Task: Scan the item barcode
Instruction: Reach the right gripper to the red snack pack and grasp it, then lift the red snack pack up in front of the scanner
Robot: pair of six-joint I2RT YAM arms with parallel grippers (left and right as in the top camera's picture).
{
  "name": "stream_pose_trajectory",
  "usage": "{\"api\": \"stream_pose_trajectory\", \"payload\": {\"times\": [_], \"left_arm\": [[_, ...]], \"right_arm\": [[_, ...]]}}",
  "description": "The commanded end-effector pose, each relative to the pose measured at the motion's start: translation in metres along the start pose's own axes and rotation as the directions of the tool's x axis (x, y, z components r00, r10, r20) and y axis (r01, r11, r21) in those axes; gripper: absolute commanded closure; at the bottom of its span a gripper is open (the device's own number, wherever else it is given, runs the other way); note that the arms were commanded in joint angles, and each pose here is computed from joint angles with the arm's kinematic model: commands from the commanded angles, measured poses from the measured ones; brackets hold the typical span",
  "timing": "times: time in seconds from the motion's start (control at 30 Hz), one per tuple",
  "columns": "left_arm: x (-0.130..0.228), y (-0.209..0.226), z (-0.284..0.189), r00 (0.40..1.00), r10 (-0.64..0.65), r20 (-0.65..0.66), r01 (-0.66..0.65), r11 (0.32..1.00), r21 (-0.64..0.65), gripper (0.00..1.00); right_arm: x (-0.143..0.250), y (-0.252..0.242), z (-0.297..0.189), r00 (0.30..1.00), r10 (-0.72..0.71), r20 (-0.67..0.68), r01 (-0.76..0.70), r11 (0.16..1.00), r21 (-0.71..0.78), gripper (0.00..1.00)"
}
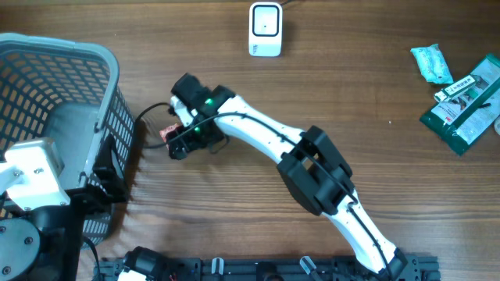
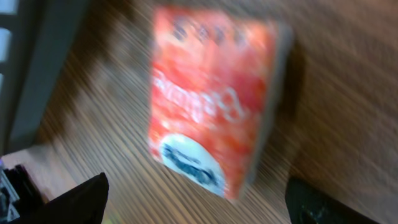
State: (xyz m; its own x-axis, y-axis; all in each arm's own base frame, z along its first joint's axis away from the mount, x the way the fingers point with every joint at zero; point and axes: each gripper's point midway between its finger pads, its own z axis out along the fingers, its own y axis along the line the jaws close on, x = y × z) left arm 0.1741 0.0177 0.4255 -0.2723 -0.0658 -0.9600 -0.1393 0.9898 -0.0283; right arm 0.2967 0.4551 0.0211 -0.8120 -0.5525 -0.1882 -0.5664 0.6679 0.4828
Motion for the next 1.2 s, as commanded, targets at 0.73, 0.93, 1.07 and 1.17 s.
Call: {"api": "stream_pose_trajectory", "payload": {"times": [0.73, 0.93, 1.07, 1.17], "left_arm": [[-0.002, 0.002, -0.001, 1.0, -0.014, 0.008, 0.014, 1.0, -0.008, 0.0], [-0.002, 0.002, -0.001, 1.0, -0.013, 0.008, 0.013, 1.0, -0.008, 0.0], [-0.002, 0.002, -0.001, 1.0, -0.013, 0.008, 0.013, 1.0, -0.008, 0.0], [-0.002, 0.002, -0.001, 1.0, -0.013, 0.008, 0.013, 1.0, -0.008, 0.0]], "right_arm": [[0.005, -0.034, 0.055, 0.996, 0.087, -0.026, -0.087, 0.996, 0.003, 0.62], [0.012, -0.003, 0.026, 0.972, 0.162, -0.172, -0.216, 0.905, -0.367, 0.95], [0.002, 0.001, -0.095, 0.906, 0.218, -0.363, -0.423, 0.425, -0.8, 0.95], [-0.008, -0.046, -0.124, 0.873, 0.332, -0.356, -0.467, 0.364, -0.806, 0.95]]}}
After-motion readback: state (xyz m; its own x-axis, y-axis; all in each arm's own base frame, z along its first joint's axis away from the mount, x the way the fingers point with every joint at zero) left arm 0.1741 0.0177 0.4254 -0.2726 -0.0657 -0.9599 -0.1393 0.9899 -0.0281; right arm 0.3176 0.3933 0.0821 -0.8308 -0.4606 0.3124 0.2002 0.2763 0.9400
